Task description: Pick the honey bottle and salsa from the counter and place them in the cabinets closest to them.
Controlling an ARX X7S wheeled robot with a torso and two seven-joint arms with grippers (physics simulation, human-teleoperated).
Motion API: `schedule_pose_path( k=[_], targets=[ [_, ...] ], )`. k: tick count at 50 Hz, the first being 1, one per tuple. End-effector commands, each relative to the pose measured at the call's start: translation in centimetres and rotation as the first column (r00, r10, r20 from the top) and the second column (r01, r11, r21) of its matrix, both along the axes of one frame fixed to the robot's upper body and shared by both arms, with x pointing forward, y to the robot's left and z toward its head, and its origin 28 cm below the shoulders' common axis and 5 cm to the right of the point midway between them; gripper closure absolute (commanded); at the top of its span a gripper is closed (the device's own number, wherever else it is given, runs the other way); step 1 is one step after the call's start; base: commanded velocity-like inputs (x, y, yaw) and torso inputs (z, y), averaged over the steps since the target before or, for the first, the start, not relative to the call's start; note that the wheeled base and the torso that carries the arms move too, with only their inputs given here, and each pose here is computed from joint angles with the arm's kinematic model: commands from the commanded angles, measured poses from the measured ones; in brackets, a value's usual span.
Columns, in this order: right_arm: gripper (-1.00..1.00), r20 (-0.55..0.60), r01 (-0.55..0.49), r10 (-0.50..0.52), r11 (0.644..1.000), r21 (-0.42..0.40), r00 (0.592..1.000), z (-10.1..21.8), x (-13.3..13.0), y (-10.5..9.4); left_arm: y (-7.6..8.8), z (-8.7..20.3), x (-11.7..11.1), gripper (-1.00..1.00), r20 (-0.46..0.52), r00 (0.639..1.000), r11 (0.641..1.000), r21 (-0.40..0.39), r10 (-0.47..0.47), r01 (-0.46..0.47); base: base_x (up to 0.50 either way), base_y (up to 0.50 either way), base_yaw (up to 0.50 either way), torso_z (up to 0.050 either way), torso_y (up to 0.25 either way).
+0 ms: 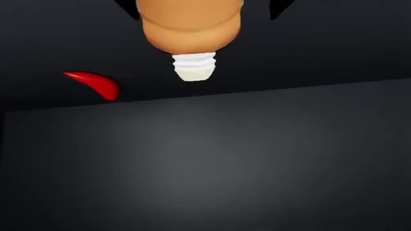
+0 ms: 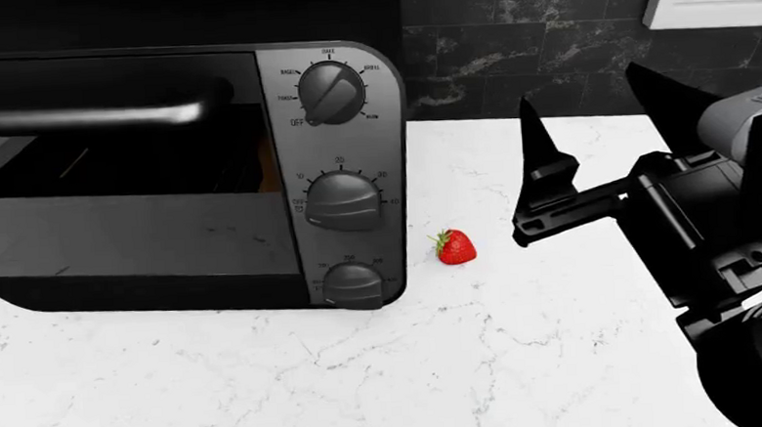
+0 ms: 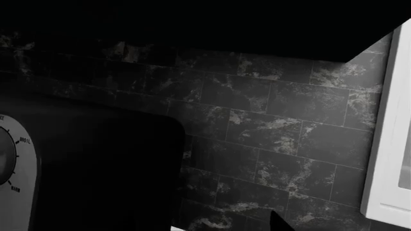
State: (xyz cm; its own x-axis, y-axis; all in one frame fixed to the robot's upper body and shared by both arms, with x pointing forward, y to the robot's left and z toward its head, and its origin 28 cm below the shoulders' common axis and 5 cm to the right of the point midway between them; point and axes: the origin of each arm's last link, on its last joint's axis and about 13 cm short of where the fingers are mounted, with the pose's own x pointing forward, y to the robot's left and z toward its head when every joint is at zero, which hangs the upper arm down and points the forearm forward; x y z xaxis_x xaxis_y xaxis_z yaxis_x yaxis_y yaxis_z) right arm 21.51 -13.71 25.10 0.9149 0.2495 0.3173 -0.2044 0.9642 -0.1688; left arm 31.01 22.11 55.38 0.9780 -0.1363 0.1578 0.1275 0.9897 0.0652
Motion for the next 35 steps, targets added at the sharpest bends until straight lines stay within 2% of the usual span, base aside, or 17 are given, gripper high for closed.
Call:
schedule_pose_path(
  k=[1, 17, 35],
  targets=[
    [-1.00, 0.001, -0.001, 0.001, 1.000, 0.001, 1.000, 0.0, 0.0, 0.0, -0.5, -0.9, 0.6, -1.00, -0.063, 0.997, 0.999, 0.001, -0.042, 0.043, 0.00, 0.00, 0.00, 0.000, 0.000],
    [-1.00, 0.002, -0.001, 0.001, 1.000, 0.002, 1.000, 0.0, -0.1, 0.0, -0.7, -0.6, 0.5, -1.00, -0.043, 0.997, 0.998, 0.017, -0.063, 0.064, 0.00, 0.00, 0.00, 0.000, -0.004],
    [-1.00, 0.004, -0.002, 0.002, 1.000, 0.003, 1.000, 0.1, -0.1, -0.1, -1.1, 0.5, -0.6, -1.00, 0.012, 0.993, 0.993, 0.034, -0.114, 0.114, 0.00, 0.00, 0.00, 0.000, -0.001]
  ],
)
